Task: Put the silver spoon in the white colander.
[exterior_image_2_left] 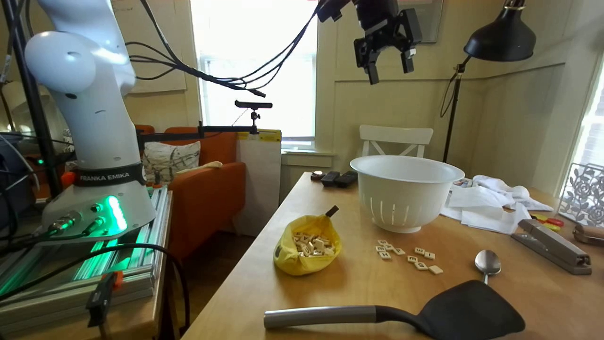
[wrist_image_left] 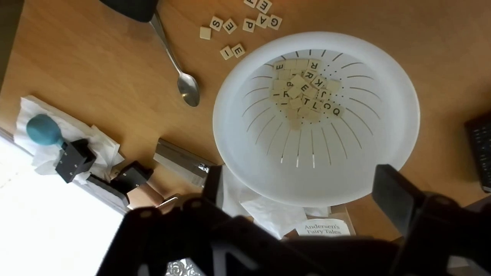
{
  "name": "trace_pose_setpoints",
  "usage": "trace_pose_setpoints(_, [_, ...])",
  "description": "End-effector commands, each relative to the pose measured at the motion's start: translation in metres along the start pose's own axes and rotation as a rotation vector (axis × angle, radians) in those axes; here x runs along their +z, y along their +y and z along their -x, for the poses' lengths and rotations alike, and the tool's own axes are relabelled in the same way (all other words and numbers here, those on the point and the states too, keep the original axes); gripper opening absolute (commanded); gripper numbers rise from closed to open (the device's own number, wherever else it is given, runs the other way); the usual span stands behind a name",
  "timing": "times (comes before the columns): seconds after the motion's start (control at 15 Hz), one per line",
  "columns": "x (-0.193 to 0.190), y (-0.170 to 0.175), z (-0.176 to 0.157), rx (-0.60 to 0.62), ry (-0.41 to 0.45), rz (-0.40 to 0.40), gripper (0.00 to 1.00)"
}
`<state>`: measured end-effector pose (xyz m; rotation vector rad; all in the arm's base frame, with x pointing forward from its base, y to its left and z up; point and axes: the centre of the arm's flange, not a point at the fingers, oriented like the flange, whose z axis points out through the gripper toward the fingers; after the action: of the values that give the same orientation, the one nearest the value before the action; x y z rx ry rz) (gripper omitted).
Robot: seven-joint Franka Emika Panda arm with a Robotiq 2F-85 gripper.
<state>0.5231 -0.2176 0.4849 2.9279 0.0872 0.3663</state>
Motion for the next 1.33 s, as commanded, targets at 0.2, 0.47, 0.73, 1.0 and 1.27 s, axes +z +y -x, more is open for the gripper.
trace_pose_setpoints(0.2, [0.049, 0.089, -0.048, -0.084, 0.005, -0.052, 1.0])
trace_pose_setpoints(0.47, [0.103, 0.144, -0.049, -0.126, -0.038, -0.073, 1.0])
trace_pose_setpoints(0.73, [0.17, 0.186, -0.04, -0.087, -0.073, -0.092, 1.0])
trace_pose_setpoints(1.0, [0.194, 0.175, -0.013, -0.058, -0.098, -0.094, 1.0])
trace_pose_setpoints(1.27, [0.217, 0.18, -0.018, -0.048, -0.105, -0.101, 1.0])
